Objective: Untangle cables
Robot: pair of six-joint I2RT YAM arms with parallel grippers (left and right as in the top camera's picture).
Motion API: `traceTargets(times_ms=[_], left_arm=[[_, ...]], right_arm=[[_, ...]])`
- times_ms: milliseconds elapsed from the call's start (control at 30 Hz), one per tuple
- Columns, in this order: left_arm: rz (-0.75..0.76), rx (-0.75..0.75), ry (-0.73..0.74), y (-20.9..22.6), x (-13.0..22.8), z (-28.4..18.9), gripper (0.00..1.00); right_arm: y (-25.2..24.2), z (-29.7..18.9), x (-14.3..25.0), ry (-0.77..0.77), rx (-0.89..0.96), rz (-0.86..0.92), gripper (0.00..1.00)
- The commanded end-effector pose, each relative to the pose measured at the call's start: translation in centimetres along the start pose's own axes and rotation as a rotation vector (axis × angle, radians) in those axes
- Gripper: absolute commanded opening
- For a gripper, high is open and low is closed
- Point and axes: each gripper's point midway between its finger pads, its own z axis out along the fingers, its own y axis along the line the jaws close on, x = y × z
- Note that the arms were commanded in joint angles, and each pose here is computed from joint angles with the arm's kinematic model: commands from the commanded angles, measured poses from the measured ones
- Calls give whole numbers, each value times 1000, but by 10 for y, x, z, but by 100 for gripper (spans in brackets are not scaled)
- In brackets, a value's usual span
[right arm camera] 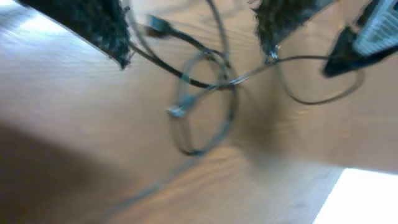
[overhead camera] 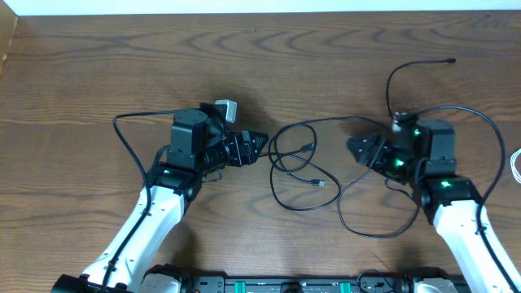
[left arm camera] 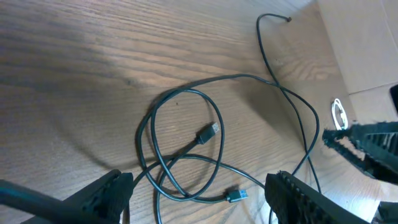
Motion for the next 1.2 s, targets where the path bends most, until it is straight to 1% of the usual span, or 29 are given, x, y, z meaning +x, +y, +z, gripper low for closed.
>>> traceTargets(times_ms=[0,33,100,167,233,300,367,467,567,700,833,933,1100,1167], left_arm=[[10,-34,-29,4,-9,-3,75],[8,-53,-32,7,-9,-3,75],[1,-84,-33,13,-8,-3,70],[-6,-101,-25,16,-6,-3,60],[-14,-117,-17,19,-3,-4,45],[-19,-140,-15,24,-2,-4,39],[-22,-173,-22,29,-2,-5,39],[-25,-181,-19,31,-1,-5,39],[-28,-184,-13,32,0,-5,39],[-28,-184,-13,32,0,-5,39],[-29,-184,-13,32,0,-5,38],[-30,-185,-10,32,1,-6,39],[-30,-185,-10,32,1,-6,38],[-30,-185,-10,32,1,-6,39]], right_arm=[[26,10,6,6,-61,-53,60],[33,14,6,-5,-70,-83,60],[47,27,9,-23,-89,-143,60],[54,42,14,-30,-84,-168,59],[55,59,22,-23,-67,-168,58],[58,77,31,-2,-84,-184,58],[65,98,44,38,-137,-210,53],[67,121,55,74,-161,-214,47],[68,141,59,105,-146,-224,45],[75,163,68,155,-124,-286,45],[70,180,78,203,-28,-306,40],[69,184,83,205,25,-328,36],[53,185,79,136,164,-319,37],[53,185,78,129,170,-316,38]])
